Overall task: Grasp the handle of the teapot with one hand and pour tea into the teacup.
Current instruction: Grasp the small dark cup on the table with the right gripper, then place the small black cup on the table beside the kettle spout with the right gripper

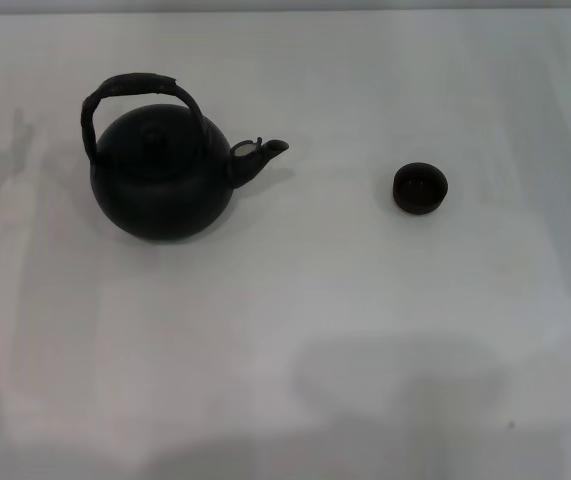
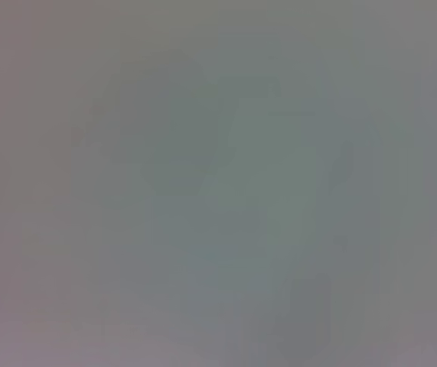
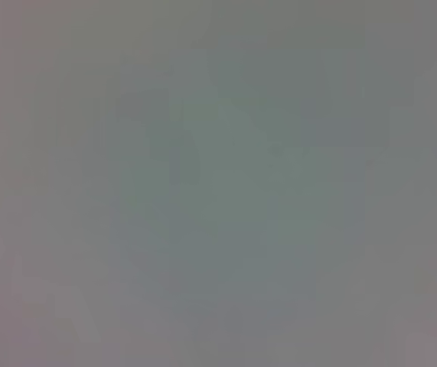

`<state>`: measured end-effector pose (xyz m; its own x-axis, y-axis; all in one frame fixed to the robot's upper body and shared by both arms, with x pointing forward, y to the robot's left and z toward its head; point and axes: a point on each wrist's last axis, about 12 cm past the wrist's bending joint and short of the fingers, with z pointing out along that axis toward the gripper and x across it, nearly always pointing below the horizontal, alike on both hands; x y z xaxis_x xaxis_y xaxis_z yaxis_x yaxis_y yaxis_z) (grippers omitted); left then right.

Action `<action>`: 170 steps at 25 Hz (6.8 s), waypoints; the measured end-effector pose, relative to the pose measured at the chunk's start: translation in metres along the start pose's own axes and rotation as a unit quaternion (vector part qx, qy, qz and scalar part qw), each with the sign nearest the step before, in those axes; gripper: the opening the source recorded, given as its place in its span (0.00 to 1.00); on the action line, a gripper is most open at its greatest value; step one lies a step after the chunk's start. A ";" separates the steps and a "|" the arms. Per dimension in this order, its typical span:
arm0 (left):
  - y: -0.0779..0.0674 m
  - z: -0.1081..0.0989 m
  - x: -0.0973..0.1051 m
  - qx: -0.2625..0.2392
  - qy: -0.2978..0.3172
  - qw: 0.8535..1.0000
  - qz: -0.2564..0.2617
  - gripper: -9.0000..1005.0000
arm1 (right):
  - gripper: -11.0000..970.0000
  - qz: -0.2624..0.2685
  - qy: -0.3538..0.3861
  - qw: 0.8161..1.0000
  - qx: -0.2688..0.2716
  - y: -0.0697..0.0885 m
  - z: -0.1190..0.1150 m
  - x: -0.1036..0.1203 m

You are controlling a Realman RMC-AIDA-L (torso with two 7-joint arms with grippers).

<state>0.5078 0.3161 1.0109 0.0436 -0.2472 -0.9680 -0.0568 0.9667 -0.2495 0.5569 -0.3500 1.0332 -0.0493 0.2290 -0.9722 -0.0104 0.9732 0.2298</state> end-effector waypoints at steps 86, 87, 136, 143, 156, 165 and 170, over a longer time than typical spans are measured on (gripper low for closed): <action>0.004 0.002 -0.003 0.000 -0.005 1.000 0.010 0.85 | 0.83 -0.498 0.519 0.623 -0.307 0.226 0.061 -0.034; 0.004 0.003 -0.003 0.000 -0.005 1.000 0.010 0.85 | 0.82 -0.498 0.521 0.622 -0.305 0.225 0.061 -0.033; 0.004 0.003 -0.004 0.000 -0.006 1.000 0.010 0.85 | 0.75 -0.505 0.498 0.584 -0.395 0.308 0.008 -0.024; 0.003 0.004 -0.004 0.000 -0.007 1.000 0.009 0.85 | 0.76 -0.512 0.504 0.578 -0.387 0.302 0.009 -0.017; 0.003 0.005 -0.005 0.001 -0.008 1.000 0.009 0.85 | 0.76 -0.520 0.501 0.570 -0.393 0.303 0.006 -0.015; 0.003 0.005 -0.005 0.001 -0.008 1.000 0.011 0.85 | 0.78 -0.522 0.497 0.569 -0.395 0.305 0.006 -0.016; 0.003 0.006 -0.006 0.002 -0.009 1.000 0.012 0.85 | 0.85 -0.520 0.493 0.569 -0.403 0.306 0.006 -0.017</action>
<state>0.5137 0.3206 1.0158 0.0606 -0.2232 -0.9729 -0.0532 0.9726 -0.2264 0.5610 -0.0562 1.1199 -0.1312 -0.9721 -0.1946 -0.9814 0.1551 -0.1131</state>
